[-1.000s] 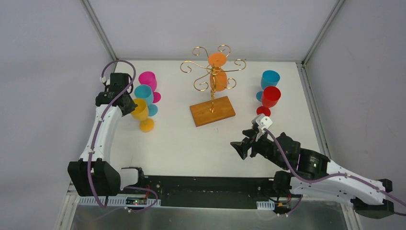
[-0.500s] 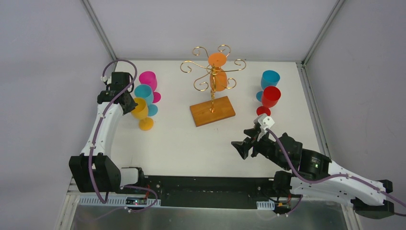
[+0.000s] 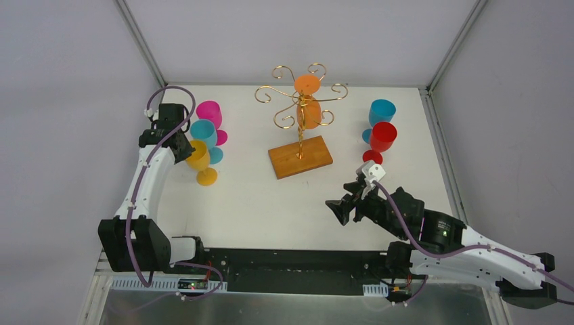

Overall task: Take the wine glass off the wine glass rack
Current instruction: Place the wine glass at the center of the board.

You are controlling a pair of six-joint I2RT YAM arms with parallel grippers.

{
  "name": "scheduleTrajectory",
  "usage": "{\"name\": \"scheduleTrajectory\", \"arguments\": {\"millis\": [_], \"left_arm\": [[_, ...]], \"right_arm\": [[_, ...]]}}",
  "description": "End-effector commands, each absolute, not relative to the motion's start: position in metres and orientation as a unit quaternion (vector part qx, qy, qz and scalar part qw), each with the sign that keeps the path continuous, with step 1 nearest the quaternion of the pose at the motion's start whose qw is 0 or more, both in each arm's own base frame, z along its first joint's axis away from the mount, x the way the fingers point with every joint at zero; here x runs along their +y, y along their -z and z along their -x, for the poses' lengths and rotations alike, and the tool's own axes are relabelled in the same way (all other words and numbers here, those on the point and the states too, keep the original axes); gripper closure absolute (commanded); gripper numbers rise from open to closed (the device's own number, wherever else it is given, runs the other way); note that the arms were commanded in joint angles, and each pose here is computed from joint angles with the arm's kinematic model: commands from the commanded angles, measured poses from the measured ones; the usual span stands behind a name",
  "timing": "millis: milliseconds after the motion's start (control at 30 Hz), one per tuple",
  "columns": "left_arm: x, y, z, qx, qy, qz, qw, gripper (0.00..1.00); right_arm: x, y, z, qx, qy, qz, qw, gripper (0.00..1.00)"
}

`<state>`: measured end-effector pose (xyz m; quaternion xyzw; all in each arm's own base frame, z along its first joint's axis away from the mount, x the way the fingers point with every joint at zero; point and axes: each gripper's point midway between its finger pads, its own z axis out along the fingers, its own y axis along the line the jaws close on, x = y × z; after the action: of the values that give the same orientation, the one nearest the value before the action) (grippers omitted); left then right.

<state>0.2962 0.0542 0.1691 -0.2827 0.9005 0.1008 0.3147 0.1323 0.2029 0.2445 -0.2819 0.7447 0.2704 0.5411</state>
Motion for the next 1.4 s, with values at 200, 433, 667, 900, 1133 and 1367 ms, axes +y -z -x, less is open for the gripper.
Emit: {"name": "scheduleTrajectory", "arguments": {"millis": [200,433,667,900,1133,1367], "left_arm": [[0.057,-0.167,-0.294,0.902,-0.103,0.277,0.316,0.91],[0.055,-0.175,-0.291,0.900,-0.094,0.274,0.326,0.76],[0.051,-0.194,-0.287,0.894,-0.081,0.277,0.343,0.68],[0.048,-0.227,-0.279,0.881,-0.065,0.277,0.377,0.63],[0.030,-0.252,-0.267,0.873,-0.007,0.265,0.410,0.60],[-0.023,-0.268,-0.259,0.877,0.130,0.216,0.410,0.59]], "right_arm": [[0.202,-0.266,-0.135,0.735,-0.291,0.253,0.558,0.26],[0.200,-0.274,-0.134,0.734,-0.291,0.251,0.560,0.23],[0.195,-0.285,-0.139,0.737,-0.276,0.243,0.567,0.22],[0.193,-0.296,-0.148,0.742,-0.257,0.223,0.578,0.21],[0.185,-0.314,-0.159,0.745,-0.234,0.191,0.594,0.20],[0.170,-0.316,-0.177,0.752,-0.187,0.155,0.613,0.17]]}}
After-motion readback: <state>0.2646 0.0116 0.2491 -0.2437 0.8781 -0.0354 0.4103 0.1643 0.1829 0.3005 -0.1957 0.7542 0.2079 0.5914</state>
